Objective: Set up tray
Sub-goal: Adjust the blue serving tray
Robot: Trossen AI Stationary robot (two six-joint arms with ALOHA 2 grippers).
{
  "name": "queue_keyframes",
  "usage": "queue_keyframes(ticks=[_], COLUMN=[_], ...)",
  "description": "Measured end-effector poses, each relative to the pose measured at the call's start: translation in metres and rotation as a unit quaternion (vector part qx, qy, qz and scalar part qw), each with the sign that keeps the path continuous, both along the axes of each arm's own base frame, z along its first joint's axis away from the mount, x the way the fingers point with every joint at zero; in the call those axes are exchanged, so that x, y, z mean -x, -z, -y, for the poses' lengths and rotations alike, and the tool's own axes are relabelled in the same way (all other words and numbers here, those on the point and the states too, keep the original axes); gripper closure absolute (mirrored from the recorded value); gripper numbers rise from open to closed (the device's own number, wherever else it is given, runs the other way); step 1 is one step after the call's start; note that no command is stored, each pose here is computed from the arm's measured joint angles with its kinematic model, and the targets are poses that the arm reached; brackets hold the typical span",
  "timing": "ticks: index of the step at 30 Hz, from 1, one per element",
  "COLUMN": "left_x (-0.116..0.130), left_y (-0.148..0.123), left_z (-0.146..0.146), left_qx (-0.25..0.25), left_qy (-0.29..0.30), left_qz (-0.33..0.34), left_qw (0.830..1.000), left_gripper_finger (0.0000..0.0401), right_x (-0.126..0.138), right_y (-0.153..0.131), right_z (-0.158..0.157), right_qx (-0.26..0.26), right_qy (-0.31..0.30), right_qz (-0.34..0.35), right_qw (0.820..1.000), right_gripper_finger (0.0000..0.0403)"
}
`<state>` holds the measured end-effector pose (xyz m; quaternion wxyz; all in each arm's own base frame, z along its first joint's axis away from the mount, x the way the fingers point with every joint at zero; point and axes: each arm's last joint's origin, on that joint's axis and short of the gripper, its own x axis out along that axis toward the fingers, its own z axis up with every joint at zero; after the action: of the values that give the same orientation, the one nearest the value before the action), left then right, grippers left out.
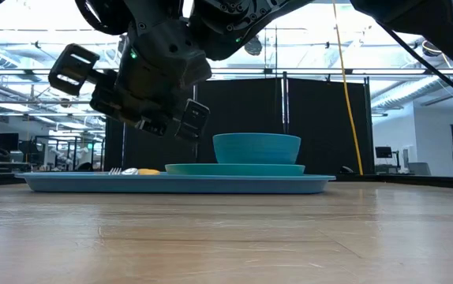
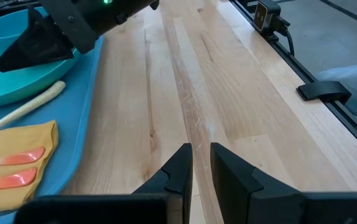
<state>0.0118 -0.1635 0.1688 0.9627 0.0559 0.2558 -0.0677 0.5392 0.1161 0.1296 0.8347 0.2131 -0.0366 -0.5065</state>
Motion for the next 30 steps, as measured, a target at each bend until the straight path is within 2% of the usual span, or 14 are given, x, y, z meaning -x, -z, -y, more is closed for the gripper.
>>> queue_keyframes(ticks=[3,6,10,14,17,20,24,27,30], left_x=[0.000,0.000,0.000,0.000,0.000,0.000,0.000,-0.001,-0.001], left_y=[0.000,0.000,0.000,0.000,0.000,0.000,0.000,0.000,0.000], left_z=[0.000,0.000,0.000,0.000,0.000,0.000,0.000,0.000,0.000], left_qx=[0.000,-0.001,-0.002,-0.006,-0.004,0.006,0.013,0.017,0.018], left_qy=[0.000,0.001,0.001,0.003,0.002,-0.004,-0.008,-0.011,-0.012], left_qz=[-0.001,-0.001,-0.001,0.000,0.003,0.009,0.009,0.008,0.009], left_qw=[1.000,1.000,1.000,1.000,1.000,1.000,1.000,1.000,1.000], left_gripper_finger=[0.0339,0.0339,0.0339,0.0339,0.0339,0.0339,0.0339,0.0339,0.0339], right_x=[-0.003,-0.010,-0.017,-0.018,-0.017,-0.011,0.001,0.011,0.017], right_y=[-0.004,-0.016,-0.033,-0.046,-0.068,-0.089,-0.106,-0.116,-0.120], right_z=[-0.002,-0.006,-0.010,-0.005,0.014,0.043,0.078,0.100,0.116], right_qx=[0.012,0.052,0.133,0.153,0.102,-0.004,-0.112,-0.151,-0.162], right_qy=[-0.026,-0.081,-0.170,-0.214,-0.266,-0.308,-0.348,-0.369,-0.391], right_qz=[-0.021,-0.053,-0.083,-0.098,-0.099,-0.081,-0.112,-0.142,-0.174], right_qw=[0.999,0.994,0.973,0.960,0.954,0.948,0.924,0.906,0.889], right_gripper_finger=[0.0299,0.0303,0.0309,0.0312,0.0312,0.0312,0.0312,0.0312,0.0312])
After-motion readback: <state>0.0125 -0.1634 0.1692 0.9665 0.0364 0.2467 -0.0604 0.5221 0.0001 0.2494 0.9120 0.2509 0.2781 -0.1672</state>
